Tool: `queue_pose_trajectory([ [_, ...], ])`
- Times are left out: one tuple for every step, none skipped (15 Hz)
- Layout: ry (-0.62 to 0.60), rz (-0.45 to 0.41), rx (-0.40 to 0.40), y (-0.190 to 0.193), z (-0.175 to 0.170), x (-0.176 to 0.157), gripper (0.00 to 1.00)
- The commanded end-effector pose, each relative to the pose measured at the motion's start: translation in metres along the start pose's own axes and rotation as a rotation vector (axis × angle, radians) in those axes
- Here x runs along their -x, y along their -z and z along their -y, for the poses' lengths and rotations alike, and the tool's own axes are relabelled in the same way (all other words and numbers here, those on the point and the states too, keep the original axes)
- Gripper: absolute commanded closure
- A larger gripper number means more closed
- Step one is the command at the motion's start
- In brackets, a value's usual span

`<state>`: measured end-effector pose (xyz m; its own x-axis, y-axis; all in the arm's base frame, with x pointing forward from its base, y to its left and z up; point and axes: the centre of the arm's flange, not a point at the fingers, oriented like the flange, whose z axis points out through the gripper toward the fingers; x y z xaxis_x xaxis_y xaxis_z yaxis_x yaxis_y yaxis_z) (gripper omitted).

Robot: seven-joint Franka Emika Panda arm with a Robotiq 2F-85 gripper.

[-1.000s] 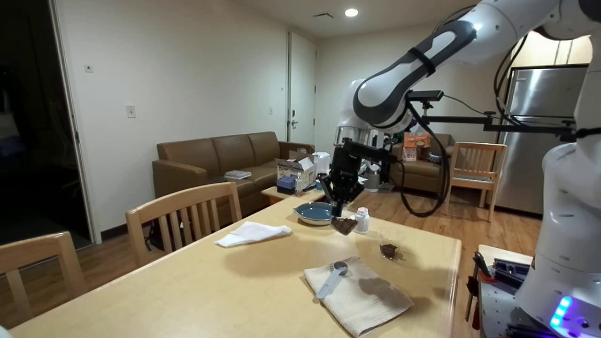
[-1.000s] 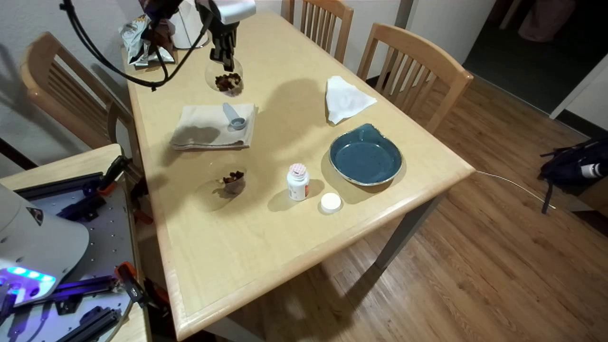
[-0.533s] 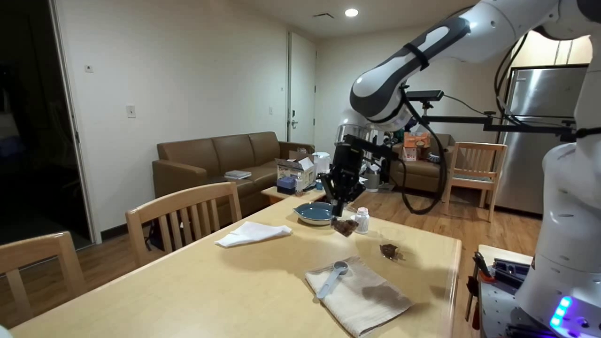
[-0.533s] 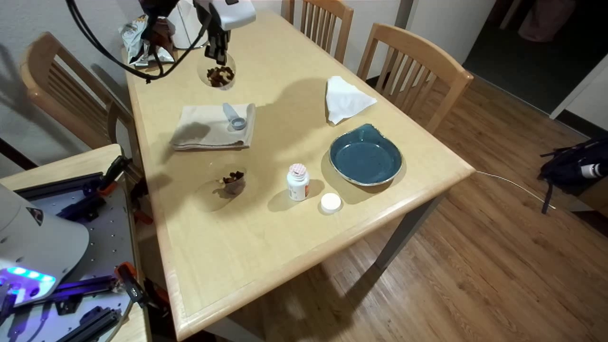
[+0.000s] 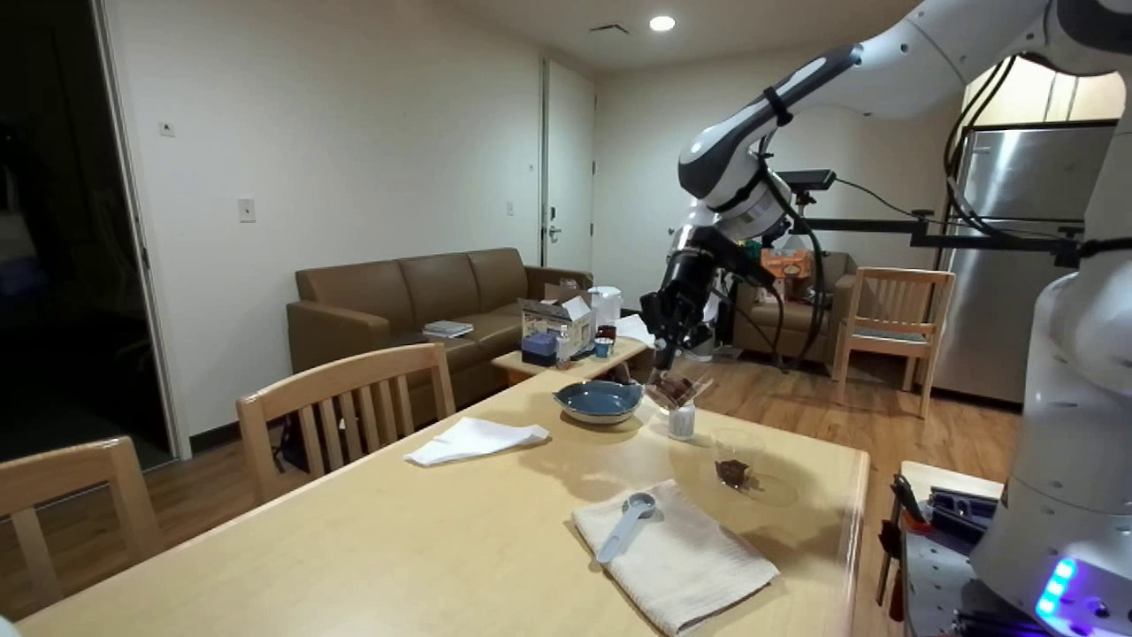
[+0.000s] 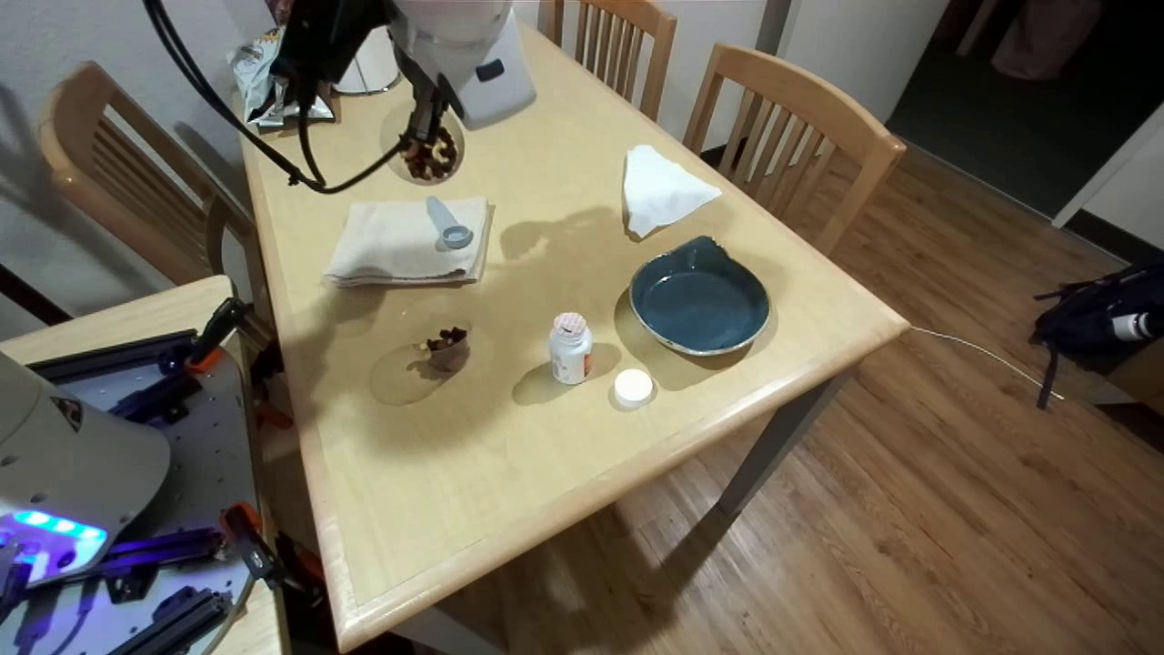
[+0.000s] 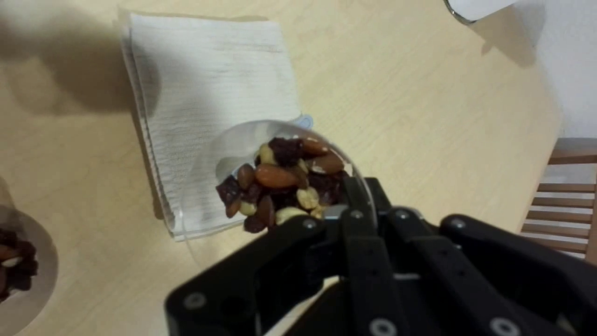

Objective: Pick up the cup and pour some of its contents in the other cup

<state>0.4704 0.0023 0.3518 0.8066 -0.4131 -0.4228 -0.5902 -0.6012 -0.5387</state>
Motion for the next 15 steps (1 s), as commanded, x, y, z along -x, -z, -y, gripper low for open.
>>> queue_pose_trajectory([
  [0.0,0.003,-0.009,0.006,-0.008,-0.003,0.95],
  [0.0,0.004,-0.014,0.008,-0.012,-0.004,0.95],
  [0.001,0.005,-0.015,0.009,-0.013,-0.004,0.95],
  [0.003,0.007,-0.013,0.007,-0.012,-0.004,0.95],
  [0.006,0.009,-0.011,0.006,-0.011,-0.003,0.95],
  [0.008,0.01,-0.01,0.005,-0.01,-0.003,0.95],
  [0.008,0.011,-0.01,0.005,-0.01,-0.003,0.95],
  [0.031,-0.064,0.004,0.011,-0.009,-0.004,0.95],
  [0.04,-0.098,-0.006,0.017,-0.009,-0.004,0.95],
  [0.055,-0.179,-0.019,0.025,-0.013,-0.005,0.95],
  [0.06,-0.233,-0.03,0.031,-0.017,-0.005,0.95],
  [0.061,-0.291,-0.049,0.035,-0.022,-0.005,0.95],
  [0.06,-0.345,-0.07,0.039,-0.029,-0.005,0.95],
  [0.047,-0.381,-0.103,0.041,-0.038,-0.004,0.95],
  [0.033,-0.42,-0.121,0.043,-0.047,-0.002,0.95],
])
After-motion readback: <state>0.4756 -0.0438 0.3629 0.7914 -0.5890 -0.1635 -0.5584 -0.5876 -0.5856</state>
